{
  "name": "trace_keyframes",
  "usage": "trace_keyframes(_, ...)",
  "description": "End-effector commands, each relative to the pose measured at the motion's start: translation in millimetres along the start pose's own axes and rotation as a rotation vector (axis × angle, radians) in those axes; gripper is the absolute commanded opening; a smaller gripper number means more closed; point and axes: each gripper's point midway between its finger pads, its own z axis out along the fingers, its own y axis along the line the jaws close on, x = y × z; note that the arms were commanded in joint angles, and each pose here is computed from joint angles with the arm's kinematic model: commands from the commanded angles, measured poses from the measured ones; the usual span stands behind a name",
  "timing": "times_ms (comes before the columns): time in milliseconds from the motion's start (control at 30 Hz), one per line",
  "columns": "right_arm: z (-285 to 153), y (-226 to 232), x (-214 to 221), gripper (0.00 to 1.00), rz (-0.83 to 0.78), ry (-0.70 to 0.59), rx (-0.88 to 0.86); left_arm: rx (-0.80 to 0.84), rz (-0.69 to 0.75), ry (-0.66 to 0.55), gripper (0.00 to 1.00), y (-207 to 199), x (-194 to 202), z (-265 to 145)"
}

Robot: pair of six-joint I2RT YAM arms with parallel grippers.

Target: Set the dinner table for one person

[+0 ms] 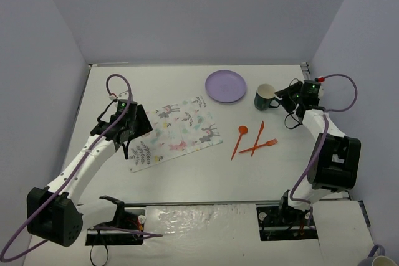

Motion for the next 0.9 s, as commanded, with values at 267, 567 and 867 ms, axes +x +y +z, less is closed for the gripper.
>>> trace_keyframes(267, 29, 60, 25, 0.41, -0.101, 0.079, -0.055, 0.015, 0.014, -0.069, 0.49, -6, -18, -8)
trace_keyframes(567, 10, 67, 14, 0.41, -0.129, 0.028, 0.040, 0.008, 0.024, -0.061, 0.49, -6, -18, -3)
trace_keyframes(867, 23, 77, 0, 0.41, -0.168, 0.038, 0.091, 0.000, 0.031, -0.053, 0.49, -5, -17, -2)
